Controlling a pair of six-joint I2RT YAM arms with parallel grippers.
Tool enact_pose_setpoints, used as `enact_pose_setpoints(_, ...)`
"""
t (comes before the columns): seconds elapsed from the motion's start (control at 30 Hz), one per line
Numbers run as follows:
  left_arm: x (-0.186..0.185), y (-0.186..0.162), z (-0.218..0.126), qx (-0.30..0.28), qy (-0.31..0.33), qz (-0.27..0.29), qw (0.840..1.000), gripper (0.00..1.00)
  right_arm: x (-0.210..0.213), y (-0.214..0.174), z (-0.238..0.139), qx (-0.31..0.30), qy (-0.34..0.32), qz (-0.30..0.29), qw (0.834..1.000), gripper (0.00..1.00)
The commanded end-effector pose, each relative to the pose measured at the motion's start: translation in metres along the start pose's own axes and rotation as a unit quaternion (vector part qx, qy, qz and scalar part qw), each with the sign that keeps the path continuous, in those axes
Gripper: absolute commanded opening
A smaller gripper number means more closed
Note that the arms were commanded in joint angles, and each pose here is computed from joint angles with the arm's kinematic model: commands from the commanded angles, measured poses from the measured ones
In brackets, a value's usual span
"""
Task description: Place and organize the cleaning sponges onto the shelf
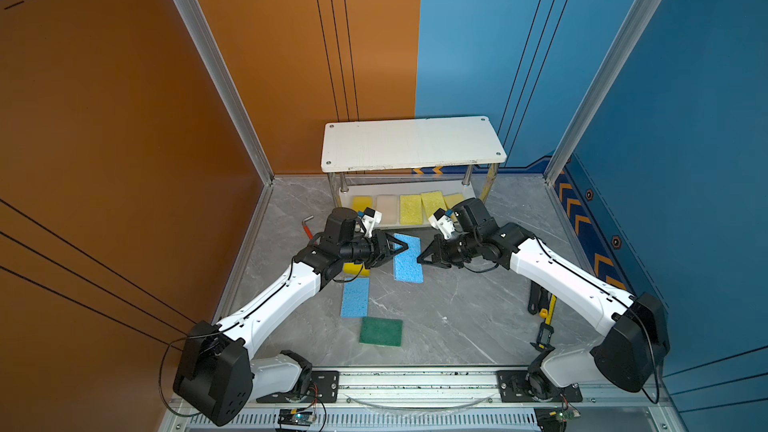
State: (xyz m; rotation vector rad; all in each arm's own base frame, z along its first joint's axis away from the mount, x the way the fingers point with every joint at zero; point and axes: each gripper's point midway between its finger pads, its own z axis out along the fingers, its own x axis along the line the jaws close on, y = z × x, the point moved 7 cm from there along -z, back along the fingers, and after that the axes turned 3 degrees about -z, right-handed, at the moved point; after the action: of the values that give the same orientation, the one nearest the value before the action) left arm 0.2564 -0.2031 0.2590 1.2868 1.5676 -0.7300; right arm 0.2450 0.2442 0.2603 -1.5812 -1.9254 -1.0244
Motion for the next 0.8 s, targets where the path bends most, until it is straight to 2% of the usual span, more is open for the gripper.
enact_pose_setpoints(0.0,0.002,-0.003,-0.002,-0.001,-0.004,0.007,1.0,0.21,0.009,0.002,-0.001,0.002,0.014,-0.019,1.0,0.0)
enact_pose_setpoints(0.07,0.002,-0.002,-0.002,-0.001,-0.004,0.007,1.0,0.19,0.009,0.003,-0.002,0.0,0.013,-0.018,1.0,0.01)
enact_pose_setpoints(0.13,0.001,-0.002,-0.002,-0.002,-0.005,0.007,1.0,0.17,0.008,0.003,-0.004,-0.002,0.014,-0.014,1.0,0.16)
enact_pose_setpoints(0.17,0.0,-0.001,-0.002,-0.004,-0.007,0.008,1.0,0.16,0.008,0.004,-0.006,-0.005,0.014,-0.012,1.0,0.28)
enact_pose_setpoints(0.27,-0.002,0.002,-0.007,-0.017,-0.011,0.007,1.0,0.15,0.004,0.007,-0.015,-0.016,0.019,0.002,1.0,0.72)
enact_pose_setpoints(0.33,-0.005,0.006,-0.012,-0.031,-0.023,0.005,0.999,0.14,0.003,0.01,-0.023,-0.03,0.033,0.014,0.999,0.87)
enact_pose_setpoints(0.37,-0.008,0.009,-0.016,-0.042,-0.033,0.004,0.999,0.14,0.003,0.011,-0.028,-0.04,0.046,0.02,0.998,0.98)
enact_pose_setpoints(0.6,-0.024,0.028,-0.044,-0.116,-0.109,-0.02,0.987,0.14,0.031,0.02,-0.039,-0.059,0.183,0.03,0.981,1.0)
enact_pose_setpoints(0.77,-0.04,0.037,-0.055,-0.143,-0.15,-0.026,0.978,0.14,0.055,0.025,-0.044,-0.075,0.233,0.012,0.969,1.0)
